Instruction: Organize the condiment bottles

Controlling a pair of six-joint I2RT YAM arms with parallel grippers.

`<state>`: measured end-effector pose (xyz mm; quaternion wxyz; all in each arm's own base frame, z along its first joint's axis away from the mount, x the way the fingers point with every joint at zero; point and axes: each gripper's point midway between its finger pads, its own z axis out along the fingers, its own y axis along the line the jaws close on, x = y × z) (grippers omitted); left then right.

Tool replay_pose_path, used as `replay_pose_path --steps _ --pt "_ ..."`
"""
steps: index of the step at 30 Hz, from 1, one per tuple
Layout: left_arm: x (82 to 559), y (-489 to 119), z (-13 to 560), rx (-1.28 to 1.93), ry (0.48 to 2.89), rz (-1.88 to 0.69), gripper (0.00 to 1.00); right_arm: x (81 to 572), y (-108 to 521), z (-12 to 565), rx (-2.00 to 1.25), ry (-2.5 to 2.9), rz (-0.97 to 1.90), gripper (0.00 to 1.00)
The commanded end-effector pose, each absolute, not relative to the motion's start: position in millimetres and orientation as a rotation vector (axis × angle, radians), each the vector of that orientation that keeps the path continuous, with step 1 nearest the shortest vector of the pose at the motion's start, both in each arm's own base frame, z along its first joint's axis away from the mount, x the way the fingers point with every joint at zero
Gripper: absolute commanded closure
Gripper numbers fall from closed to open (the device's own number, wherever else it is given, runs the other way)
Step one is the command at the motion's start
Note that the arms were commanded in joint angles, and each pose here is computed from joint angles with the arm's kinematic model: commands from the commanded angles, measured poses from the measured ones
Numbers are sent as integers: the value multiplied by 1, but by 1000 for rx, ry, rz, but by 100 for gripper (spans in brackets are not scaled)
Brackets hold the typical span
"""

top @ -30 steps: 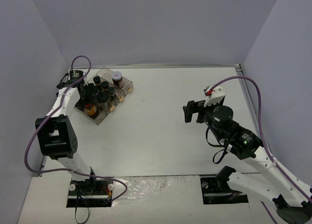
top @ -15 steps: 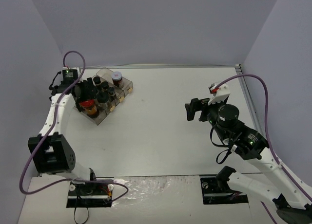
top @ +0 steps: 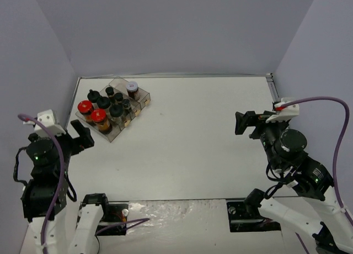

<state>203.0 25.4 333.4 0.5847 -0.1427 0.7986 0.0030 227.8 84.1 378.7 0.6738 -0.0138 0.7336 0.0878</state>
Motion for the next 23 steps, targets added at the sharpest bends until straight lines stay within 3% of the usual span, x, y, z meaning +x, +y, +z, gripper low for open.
replay_pose_path --steps 1,9,23 --pt "173 28 315 -379 1885 30 3 226 51 403 80 1572 83 0" --pt "129 31 322 -405 1792 51 3 219 45 410 70 1532 88 0" --pt "128 30 317 -421 1828 45 3 217 49 419 38 1495 117 0"
